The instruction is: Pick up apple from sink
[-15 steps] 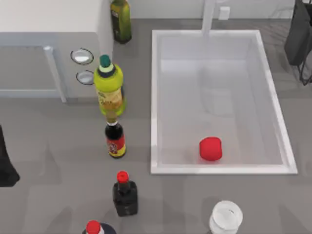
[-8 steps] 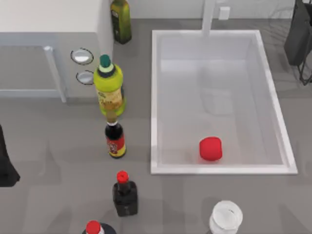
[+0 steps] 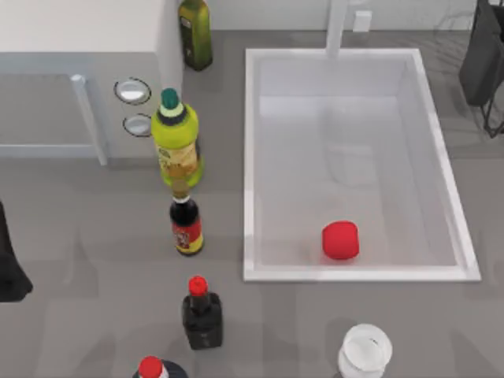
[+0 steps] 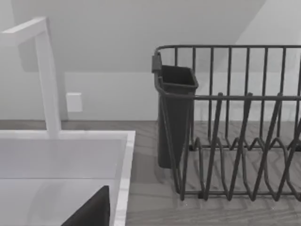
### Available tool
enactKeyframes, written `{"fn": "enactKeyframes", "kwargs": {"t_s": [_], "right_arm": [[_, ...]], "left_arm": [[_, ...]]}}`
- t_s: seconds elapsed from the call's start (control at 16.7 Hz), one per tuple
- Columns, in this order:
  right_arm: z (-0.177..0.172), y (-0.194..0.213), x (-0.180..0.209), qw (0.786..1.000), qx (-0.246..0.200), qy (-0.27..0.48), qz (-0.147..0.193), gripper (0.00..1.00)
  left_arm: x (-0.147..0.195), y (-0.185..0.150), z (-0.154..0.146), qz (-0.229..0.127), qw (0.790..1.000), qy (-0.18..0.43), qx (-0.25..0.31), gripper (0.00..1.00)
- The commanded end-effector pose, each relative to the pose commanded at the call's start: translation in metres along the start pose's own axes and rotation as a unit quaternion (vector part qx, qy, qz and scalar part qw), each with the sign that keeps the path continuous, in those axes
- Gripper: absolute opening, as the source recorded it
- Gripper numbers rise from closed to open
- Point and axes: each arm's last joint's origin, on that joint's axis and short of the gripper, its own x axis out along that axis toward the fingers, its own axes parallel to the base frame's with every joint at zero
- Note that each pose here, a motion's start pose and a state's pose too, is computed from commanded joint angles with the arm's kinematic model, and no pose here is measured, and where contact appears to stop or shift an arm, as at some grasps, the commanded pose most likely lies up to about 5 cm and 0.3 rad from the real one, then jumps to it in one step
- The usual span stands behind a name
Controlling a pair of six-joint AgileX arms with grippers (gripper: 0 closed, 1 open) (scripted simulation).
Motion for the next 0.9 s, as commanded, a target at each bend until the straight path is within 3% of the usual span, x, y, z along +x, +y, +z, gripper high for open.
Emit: {"fn": "enactKeyframes", "kwargs": {"t_s": [0.6, 0.9], "right_arm": [[0.002, 0.0, 0.0, 1.0, 0.001, 0.003, 0.001, 1.0], [0.038, 0.007, 0.006, 0.996, 0.028, 0.075, 0.028, 1.0]], "left_arm": [[0.0, 0.0, 0.0, 0.0, 1.0, 0.0, 0.0, 1.0], [0.0, 0.0, 0.0, 0.0, 1.0, 0.0, 0.0, 1.0]]}}
